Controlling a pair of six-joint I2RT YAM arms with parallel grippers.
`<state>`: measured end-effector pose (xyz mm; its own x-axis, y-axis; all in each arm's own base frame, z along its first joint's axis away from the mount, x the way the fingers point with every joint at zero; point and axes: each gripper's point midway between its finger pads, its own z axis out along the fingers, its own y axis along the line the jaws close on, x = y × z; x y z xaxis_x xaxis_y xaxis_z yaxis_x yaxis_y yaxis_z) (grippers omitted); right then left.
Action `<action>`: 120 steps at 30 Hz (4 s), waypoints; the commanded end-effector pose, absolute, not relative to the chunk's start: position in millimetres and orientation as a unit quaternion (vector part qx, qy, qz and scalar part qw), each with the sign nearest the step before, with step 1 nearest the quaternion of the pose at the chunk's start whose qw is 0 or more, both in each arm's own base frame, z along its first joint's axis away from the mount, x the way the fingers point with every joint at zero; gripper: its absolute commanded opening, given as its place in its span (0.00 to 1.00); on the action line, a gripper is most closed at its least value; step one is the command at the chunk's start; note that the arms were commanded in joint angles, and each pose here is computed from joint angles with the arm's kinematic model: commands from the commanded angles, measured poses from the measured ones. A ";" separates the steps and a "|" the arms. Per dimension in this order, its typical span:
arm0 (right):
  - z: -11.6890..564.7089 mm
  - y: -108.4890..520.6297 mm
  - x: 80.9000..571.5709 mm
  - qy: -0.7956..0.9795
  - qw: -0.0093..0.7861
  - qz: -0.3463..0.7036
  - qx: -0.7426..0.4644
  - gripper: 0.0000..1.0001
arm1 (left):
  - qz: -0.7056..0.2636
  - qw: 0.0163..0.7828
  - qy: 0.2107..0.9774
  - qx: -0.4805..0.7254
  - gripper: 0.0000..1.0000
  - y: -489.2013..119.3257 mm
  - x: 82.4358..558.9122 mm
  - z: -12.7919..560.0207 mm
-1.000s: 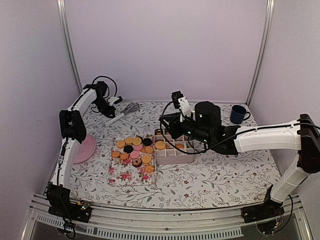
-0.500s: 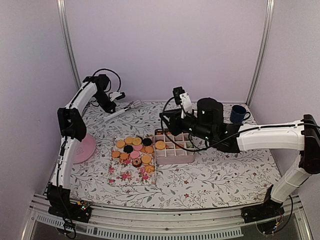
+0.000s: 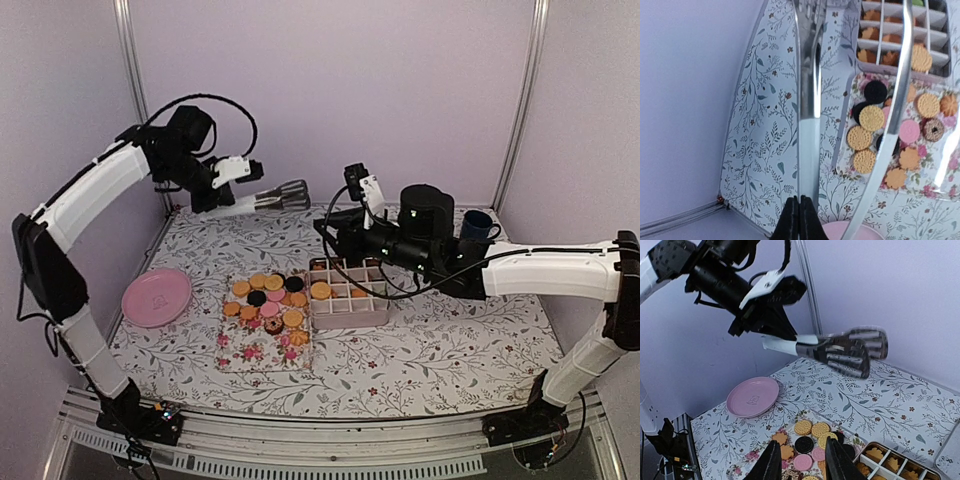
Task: Pack the cookies
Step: Pass from the left arm to the right
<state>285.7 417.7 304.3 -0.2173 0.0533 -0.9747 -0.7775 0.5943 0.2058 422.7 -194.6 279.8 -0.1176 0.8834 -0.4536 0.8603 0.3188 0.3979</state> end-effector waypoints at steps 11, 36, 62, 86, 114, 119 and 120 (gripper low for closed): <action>323.2 427.9 242.3 0.664 0.508 0.404 -0.371 0.45 | 0.364 0.350 0.415 0.757 0.00 -181.4 330.4 246.4; 201.8 497.5 252.4 0.711 0.421 0.216 -0.521 0.25 | 0.366 0.362 0.356 0.780 0.00 -202.6 302.6 249.7; 185.5 504.6 279.9 0.726 0.459 0.143 -0.492 0.00 | 0.372 0.405 0.333 0.766 0.00 -208.0 296.8 266.9; 235.9 480.9 259.2 0.662 0.525 0.182 -0.502 0.49 | 0.387 0.401 0.309 0.771 0.00 -205.8 293.5 262.2; 222.9 494.3 304.3 0.680 0.565 0.109 -0.455 0.00 | 0.409 0.443 0.281 0.747 0.02 -212.0 291.2 278.6; 230.2 483.4 307.7 0.689 0.590 0.129 -0.400 0.00 | 0.373 0.524 0.310 0.701 0.99 -223.4 287.9 314.3; 233.6 479.8 308.9 0.690 0.597 0.135 -0.386 0.00 | 0.356 0.541 0.329 0.688 0.99 -224.7 287.4 323.2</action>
<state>297.9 490.1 176.2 0.0173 -0.5804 -0.8142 -0.7686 0.5131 -0.3821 293.1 -212.8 279.3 0.5139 0.7932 0.3266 0.0784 -0.4226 0.9029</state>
